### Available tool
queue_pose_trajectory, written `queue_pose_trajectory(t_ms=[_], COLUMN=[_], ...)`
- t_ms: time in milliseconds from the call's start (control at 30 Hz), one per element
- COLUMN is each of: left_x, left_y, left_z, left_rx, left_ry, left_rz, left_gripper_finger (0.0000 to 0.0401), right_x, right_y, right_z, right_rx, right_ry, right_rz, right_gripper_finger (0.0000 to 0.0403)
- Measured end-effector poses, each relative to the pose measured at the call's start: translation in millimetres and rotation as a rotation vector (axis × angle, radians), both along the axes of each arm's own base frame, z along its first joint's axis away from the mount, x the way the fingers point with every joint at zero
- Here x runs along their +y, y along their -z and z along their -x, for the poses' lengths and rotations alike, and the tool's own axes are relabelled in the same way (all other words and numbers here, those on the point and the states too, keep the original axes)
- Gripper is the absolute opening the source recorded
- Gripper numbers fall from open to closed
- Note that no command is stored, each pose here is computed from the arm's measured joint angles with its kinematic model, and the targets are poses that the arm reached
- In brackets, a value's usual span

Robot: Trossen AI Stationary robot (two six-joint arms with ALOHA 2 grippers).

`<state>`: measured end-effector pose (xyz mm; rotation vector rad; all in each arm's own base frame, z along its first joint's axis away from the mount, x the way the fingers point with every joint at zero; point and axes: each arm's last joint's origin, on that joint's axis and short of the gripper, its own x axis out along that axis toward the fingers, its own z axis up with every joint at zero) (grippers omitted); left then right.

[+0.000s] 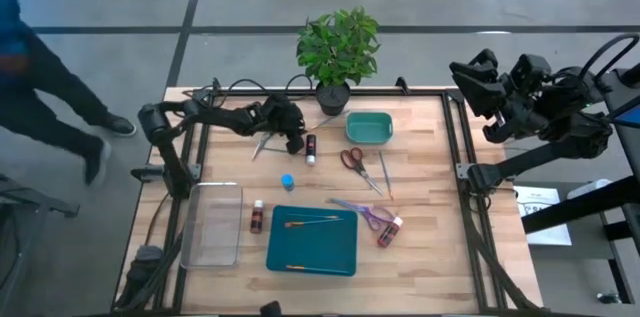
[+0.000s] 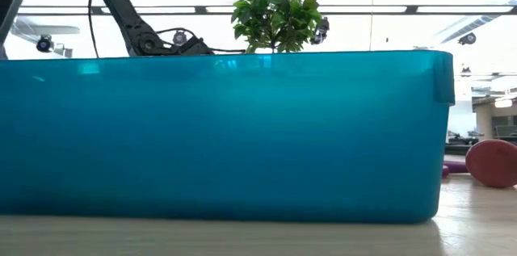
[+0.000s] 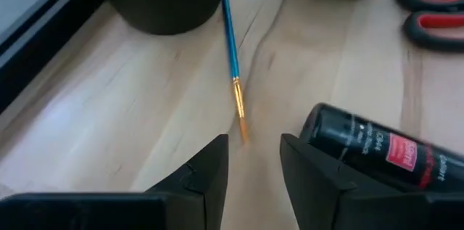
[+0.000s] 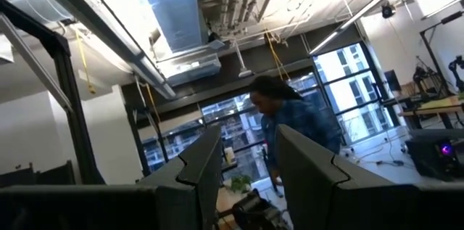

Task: Pick & Place Paint Supplies
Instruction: Put the blue paint brush into the blue bin

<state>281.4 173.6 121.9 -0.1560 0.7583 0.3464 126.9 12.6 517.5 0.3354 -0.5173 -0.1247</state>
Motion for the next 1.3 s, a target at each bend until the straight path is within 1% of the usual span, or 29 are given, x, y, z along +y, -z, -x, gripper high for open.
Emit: queue_pose_trajectory(t_ms=[167,267,367,433,600,700,800,867,1000,1133,1300], left_x=[5.9,9.5,12.2,16.2,21.4,25.6,27.9,27.4,26.6,26.9,26.8], left_y=[-2.4,3.1,4.5,0.3,4.6,-0.5,0.5,2.2,2.1,2.3,2.3], left_z=[-3.2,-6.5,-12.2,-18.3,-24.6,-31.8,-34.4,-33.6,-32.4,-32.1,-32.2], left_rx=[-0.009,0.044,0.057,0.040,0.159,0.164,0.174,0.205,0.247,0.255,0.263], left_ry=[-0.005,0.021,0.036,0.041,0.062,0.066,0.061,0.062,0.084,0.080,0.096], left_rz=[-0.010,-0.011,-0.014,-0.026,0.014,0.015,0.021,0.042,0.050,0.039,0.020], left_gripper_finger=[0.0133,0.0133,0.0133,0.0133,0.0133,0.0133,0.0133,0.0133,0.0131,0.0112,0.0071], right_x=[-0.9,-1.1,-1.1,-1.2,-1.2,-1.2,-1.2,-1.4,-2.1,-2.6,-2.9], right_y=[-0.7,0.0,0.0,-0.1,0.1,0.4,0.4,0.1,-0.8,-1.0,-0.6], right_z=[4.7,6.0,6.2,6.9,6.6,6.5,6.5,8.0,11.8,14.2,15.7], right_rx=[-0.006,0.003,0.004,0.001,0.001,0.005,0.006,0.003,-0.005,-0.004,0.002], right_ry=[-0.001,-0.002,-0.003,-0.007,-0.011,-0.010,-0.008,-0.009,-0.007,0.000,0.002], right_rz=[-0.003,-0.003,-0.005,-0.012,-0.019,-0.018,-0.014,-0.015,-0.013,0.000,0.003], right_gripper_finger=[0.0128,0.0128,0.0128,0.0128,0.0128,0.0128,0.0128,0.0128,0.0128,0.0128,0.0128])
